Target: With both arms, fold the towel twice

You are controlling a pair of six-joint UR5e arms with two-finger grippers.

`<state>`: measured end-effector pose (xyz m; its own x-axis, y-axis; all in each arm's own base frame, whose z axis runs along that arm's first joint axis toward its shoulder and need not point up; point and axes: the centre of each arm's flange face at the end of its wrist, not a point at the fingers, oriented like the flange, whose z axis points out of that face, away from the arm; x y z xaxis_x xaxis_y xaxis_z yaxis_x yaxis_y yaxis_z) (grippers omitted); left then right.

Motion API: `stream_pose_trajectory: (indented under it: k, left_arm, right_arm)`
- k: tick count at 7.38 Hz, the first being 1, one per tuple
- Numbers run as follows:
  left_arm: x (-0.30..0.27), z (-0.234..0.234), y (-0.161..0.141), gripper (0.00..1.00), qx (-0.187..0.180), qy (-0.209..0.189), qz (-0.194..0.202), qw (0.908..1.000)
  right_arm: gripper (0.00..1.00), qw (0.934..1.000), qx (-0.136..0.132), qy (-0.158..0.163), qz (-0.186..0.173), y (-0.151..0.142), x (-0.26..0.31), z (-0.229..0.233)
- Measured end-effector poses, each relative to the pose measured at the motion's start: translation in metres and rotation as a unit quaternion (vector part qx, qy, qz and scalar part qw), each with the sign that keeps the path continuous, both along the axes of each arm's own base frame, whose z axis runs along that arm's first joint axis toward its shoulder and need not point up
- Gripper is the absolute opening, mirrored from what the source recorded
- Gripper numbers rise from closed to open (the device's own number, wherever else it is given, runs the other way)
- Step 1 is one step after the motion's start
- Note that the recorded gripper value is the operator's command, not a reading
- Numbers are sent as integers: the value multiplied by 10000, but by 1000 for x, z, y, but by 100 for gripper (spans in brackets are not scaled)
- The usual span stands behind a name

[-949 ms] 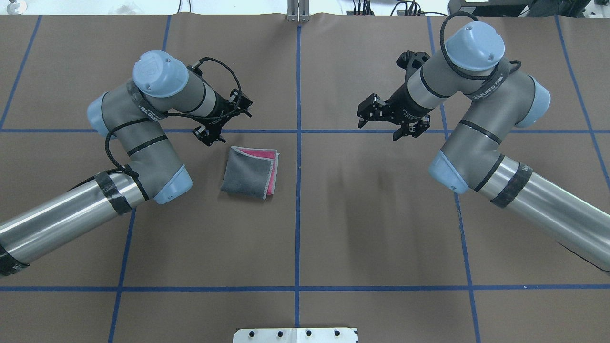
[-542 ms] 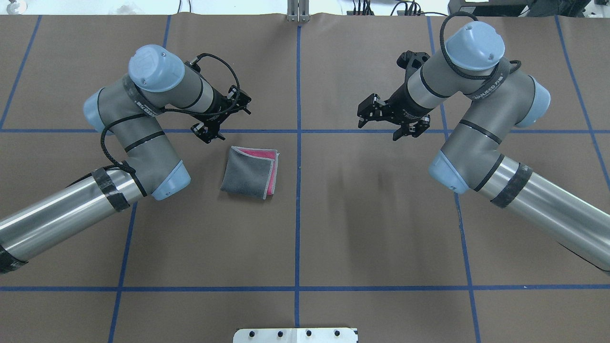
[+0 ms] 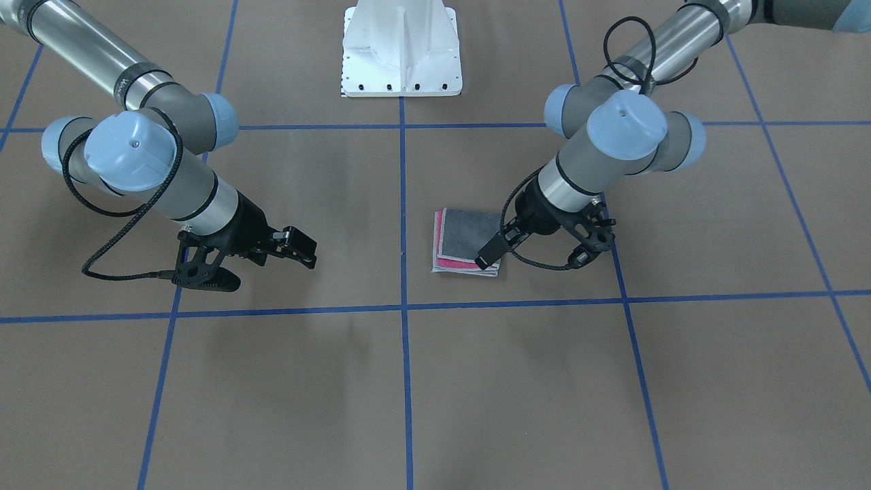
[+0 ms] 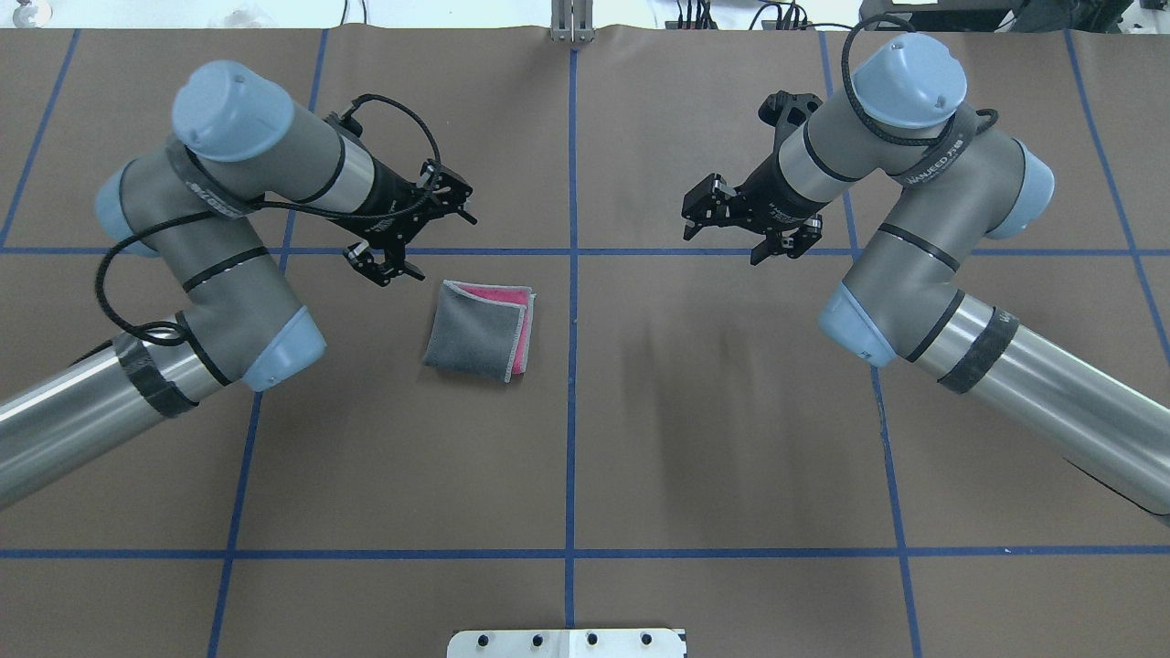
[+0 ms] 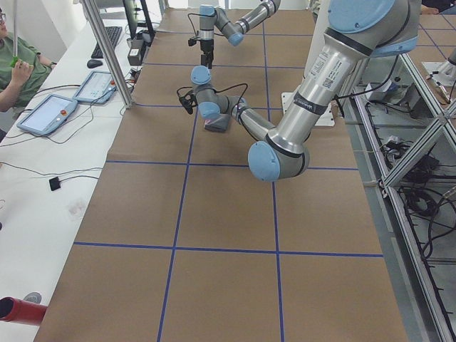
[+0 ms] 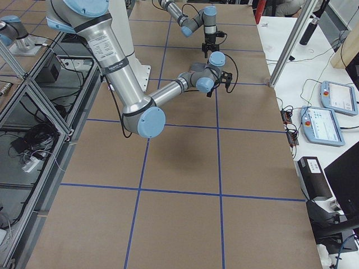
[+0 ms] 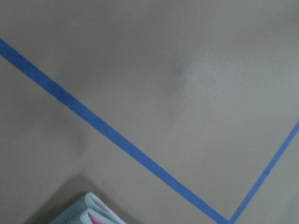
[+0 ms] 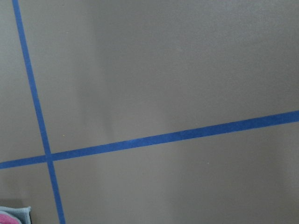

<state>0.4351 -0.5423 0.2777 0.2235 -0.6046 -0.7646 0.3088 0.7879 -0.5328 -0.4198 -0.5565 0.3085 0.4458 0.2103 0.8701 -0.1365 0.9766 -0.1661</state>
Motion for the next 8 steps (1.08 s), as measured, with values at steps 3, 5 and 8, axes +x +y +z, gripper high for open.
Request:
stream_pose_trajectory:
  k: [3,5,8]
  left_arm:
    - [-85,74,6,100,904,-393,258,9948]
    - [-162,144,7,99,1609,-896,455,9818]
    - [-289,246,4,100,2680,-1911,1519,9320]
  right_arm:
    - [100,9994,242,265,23,-29,47,8]
    - [100,9946,502,861,-281,-48,92,28]
    - [100,9774,992,1595,-967,-55,199,104]
